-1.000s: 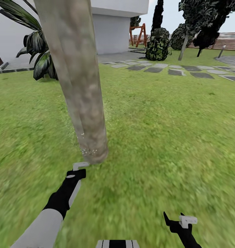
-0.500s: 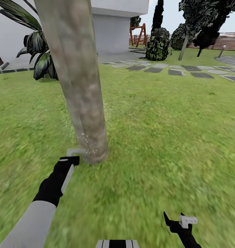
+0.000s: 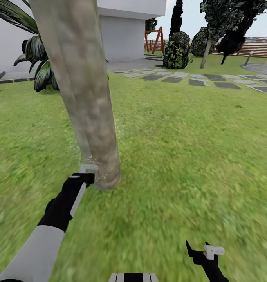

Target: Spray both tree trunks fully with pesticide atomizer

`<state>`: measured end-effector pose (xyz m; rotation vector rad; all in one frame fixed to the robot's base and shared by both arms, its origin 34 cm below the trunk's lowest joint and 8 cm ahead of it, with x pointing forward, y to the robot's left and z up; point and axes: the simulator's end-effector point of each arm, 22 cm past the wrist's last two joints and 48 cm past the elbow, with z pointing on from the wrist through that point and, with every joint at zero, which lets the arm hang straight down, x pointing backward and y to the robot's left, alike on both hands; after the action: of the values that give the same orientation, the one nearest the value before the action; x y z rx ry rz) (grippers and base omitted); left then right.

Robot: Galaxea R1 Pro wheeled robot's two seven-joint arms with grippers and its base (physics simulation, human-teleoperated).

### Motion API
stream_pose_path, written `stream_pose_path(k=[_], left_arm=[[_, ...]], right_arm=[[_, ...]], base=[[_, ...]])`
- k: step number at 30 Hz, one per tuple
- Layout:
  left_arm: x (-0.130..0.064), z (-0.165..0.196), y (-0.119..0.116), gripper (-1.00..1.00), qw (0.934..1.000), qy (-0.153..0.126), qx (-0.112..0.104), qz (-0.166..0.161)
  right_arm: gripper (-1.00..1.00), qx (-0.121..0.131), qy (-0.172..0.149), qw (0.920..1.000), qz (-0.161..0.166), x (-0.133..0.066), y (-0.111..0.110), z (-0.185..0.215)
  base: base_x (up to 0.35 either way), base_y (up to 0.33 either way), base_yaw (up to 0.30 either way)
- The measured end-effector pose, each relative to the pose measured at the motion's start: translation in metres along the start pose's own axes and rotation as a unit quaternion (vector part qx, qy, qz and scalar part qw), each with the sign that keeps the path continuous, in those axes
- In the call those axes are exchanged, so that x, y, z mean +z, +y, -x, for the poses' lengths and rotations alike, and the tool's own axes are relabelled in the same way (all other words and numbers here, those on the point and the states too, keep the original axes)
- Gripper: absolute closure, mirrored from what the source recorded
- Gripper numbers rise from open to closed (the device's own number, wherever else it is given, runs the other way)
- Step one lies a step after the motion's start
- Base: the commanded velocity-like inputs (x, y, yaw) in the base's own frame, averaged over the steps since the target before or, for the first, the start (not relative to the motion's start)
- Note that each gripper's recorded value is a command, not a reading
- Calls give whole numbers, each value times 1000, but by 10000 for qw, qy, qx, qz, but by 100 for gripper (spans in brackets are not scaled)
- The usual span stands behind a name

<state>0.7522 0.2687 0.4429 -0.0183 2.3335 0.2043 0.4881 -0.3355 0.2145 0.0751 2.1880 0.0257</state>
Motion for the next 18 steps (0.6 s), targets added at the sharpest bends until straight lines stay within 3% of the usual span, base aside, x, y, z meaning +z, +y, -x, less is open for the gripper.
stream_pose_path(k=[2, 4, 6, 8, 11, 14, 18], left_arm=[[-8, 17, 1, 100, 9999, -141, -43, -15], [-16, 26, 5, 100, 9998, -18, -155, -105], [-20, 39, 32, 100, 9992, 12, -403, -70], [-23, 48, 41, 100, 9984, -29, -485, -302], [-27, 52, 29, 100, 9967, 39, -472, -657], [-38, 65, 21, 100, 9960, -59, -453, -765], [-55, 86, -1, 100, 9953, -198, -208, -925]], right_arm=[[-100, 1, 1, 10000, 0, 0, 0, 0], [-100, 1, 1, 10000, -1, 0, 0, 0], [-100, 0, 0, 10000, 0, 0, 0, 0], [-100, 0, 0, 10000, 0, 0, 0, 0], [-100, 1, 2, 10000, -1, 0, 0, 0], [-100, 1, 2, 10000, -1, 0, 0, 0], [-100, 1, 2, 10000, -1, 0, 0, 0]], base=[[4, 0, 0], [1, 0, 0], [0, 0, 0], [0, 0, 0], [0, 0, 0], [0, 0, 0], [0, 0, 0]])
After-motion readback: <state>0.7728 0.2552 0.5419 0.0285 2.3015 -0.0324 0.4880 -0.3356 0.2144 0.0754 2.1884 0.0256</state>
